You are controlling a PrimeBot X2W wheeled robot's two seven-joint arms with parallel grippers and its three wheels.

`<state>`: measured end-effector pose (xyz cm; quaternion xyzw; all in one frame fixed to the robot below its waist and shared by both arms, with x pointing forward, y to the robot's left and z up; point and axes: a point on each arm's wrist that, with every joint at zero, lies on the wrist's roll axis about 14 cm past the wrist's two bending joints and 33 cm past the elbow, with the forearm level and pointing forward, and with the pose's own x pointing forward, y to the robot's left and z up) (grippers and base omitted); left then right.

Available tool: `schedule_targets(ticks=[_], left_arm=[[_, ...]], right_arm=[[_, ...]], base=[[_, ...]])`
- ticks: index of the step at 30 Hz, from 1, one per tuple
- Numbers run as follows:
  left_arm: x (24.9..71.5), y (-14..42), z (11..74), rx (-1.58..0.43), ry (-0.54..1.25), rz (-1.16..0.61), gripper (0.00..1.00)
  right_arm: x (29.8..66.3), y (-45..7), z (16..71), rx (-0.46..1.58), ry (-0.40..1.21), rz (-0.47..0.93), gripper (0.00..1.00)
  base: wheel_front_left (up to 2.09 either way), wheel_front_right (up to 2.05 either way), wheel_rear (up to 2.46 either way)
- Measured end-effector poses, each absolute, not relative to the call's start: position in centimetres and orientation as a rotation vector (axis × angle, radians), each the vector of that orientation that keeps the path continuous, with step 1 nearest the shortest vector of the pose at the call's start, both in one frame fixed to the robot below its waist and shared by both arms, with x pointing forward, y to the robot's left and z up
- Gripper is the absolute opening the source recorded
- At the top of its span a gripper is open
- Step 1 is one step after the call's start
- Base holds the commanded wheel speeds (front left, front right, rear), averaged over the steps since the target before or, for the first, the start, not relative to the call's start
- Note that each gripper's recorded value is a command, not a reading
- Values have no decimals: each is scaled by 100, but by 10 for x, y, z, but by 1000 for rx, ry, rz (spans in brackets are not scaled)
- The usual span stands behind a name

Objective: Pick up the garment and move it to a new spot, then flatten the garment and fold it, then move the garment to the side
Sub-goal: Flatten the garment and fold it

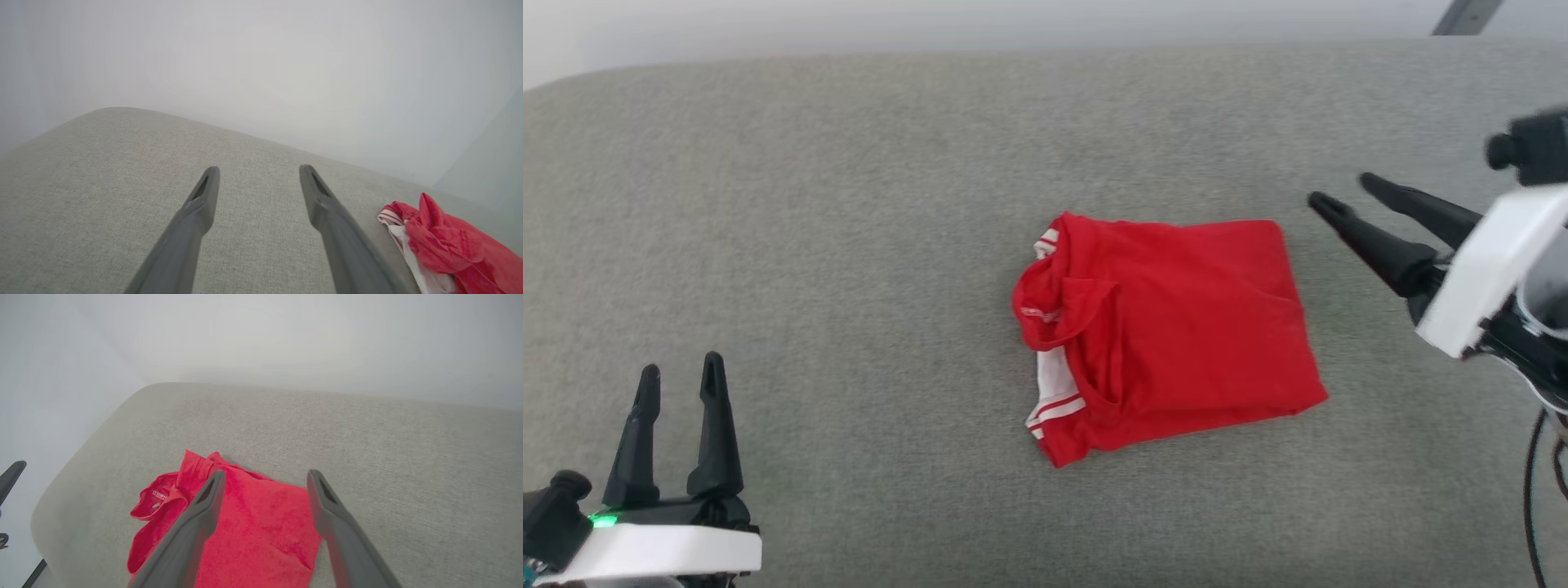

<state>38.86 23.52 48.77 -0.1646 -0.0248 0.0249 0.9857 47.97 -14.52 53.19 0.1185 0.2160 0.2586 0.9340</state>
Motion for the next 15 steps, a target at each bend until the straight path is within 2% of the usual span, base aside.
schedule_targets(ticks=[15], left_arm=[[386,216,500,-279,-69,-34,100]], right_arm=[[425,-240,546,182,90,220,100]], base=[[0,0,0]])
